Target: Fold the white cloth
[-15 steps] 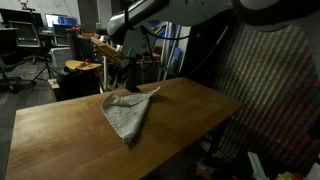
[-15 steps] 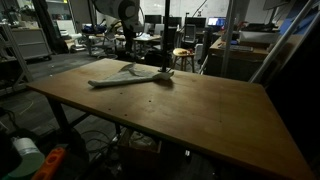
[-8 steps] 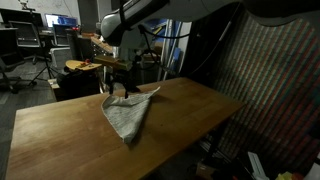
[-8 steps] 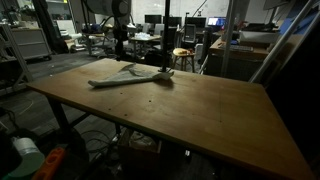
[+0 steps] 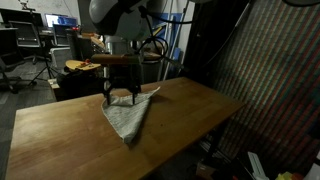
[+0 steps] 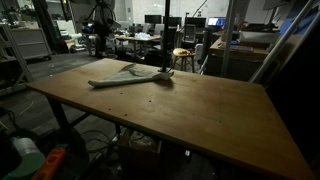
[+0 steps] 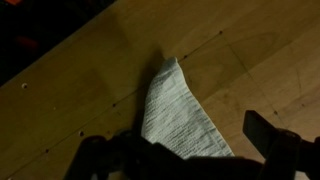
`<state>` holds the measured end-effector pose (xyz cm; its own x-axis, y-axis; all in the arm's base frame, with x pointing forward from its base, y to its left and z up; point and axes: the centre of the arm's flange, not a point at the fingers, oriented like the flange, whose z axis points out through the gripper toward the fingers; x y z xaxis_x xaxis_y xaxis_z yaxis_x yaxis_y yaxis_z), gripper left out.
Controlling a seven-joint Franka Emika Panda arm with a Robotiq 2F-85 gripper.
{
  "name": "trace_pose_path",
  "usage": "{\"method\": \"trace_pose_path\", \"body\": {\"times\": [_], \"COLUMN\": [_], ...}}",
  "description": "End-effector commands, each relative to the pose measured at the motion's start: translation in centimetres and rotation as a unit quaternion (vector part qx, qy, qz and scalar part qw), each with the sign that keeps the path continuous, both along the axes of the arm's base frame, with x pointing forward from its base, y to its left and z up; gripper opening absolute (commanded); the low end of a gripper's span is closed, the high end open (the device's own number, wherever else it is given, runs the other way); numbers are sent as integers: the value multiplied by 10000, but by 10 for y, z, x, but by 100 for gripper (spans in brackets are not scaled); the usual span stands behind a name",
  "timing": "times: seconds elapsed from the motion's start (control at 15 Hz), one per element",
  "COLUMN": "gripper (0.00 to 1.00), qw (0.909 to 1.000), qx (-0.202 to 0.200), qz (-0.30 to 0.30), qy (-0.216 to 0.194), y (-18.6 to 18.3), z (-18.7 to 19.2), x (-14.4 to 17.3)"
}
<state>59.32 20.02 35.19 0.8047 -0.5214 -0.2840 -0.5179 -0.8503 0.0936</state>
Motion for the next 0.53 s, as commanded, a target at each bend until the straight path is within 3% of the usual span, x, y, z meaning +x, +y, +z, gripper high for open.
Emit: {"method": "trace_pose_path", "body": {"times": [0.0,0.47], "gripper": [100,100], "qw": [9990,9983], "qx": [106,348], "qz": [440,463], "qy": [-9,116], "y": [-14,-50], "z": [-12,-59], "x": [-29,-44]}}
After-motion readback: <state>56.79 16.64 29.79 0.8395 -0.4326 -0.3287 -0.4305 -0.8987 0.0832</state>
